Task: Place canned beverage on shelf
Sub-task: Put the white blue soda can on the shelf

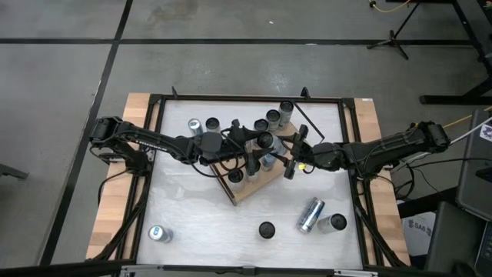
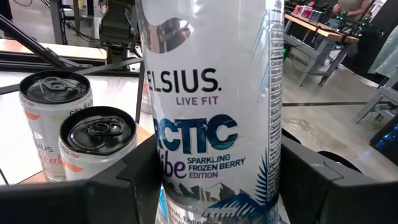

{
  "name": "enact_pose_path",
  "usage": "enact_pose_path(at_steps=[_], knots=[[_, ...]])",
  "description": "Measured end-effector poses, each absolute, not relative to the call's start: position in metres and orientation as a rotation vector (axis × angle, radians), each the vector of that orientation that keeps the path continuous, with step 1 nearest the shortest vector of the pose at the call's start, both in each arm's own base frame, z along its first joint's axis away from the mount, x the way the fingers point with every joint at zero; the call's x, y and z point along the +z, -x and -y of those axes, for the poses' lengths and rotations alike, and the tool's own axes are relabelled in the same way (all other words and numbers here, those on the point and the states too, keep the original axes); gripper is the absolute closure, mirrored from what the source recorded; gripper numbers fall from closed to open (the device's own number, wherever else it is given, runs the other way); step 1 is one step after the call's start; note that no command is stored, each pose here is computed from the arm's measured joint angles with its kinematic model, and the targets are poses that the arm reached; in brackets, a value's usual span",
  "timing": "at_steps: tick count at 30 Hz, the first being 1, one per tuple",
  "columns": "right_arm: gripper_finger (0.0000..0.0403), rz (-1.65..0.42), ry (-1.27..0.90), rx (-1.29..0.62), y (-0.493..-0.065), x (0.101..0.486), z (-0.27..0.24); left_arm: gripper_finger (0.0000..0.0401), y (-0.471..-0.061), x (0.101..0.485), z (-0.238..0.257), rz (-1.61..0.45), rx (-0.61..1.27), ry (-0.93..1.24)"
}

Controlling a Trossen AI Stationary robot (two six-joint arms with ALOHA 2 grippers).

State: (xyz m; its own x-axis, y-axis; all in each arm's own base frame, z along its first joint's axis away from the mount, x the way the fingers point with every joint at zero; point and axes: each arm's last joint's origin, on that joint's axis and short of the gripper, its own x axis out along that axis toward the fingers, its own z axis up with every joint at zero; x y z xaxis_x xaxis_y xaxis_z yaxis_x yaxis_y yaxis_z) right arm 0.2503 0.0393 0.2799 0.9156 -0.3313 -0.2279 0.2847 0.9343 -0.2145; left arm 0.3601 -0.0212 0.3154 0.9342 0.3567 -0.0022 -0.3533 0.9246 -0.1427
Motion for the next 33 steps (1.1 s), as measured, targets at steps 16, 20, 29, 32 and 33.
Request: enact_pose_path(at_steps=[16, 20, 29, 32, 33], knots=[[0.0076, -0.265, 0.184, -0.299, -0.250, 0.280, -0.040, 0.0167, -0.360, 0.315, 0.021, 0.024, 0.373, 0.147], [0.0057, -0.257, 0.180, -0.298, -0.249, 0.282, -0.040, 0.0167, -0.359, 0.317, 0.021, 0.033, 0.374, 0.148], [0.0050, -0.187, 0.152, -0.299, -0.227, 0.304, -0.035, 0.0168, -0.347, 0.331, 0.018, 0.052, 0.404, 0.149], [0.0050, -0.192, 0.153, -0.302, -0.216, 0.309, -0.033, 0.0167, -0.343, 0.336, 0.018, 0.055, 0.407, 0.150], [0.0050, -0.185, 0.150, -0.304, -0.214, 0.311, -0.032, 0.0167, -0.340, 0.338, 0.018, 0.046, 0.413, 0.148]])
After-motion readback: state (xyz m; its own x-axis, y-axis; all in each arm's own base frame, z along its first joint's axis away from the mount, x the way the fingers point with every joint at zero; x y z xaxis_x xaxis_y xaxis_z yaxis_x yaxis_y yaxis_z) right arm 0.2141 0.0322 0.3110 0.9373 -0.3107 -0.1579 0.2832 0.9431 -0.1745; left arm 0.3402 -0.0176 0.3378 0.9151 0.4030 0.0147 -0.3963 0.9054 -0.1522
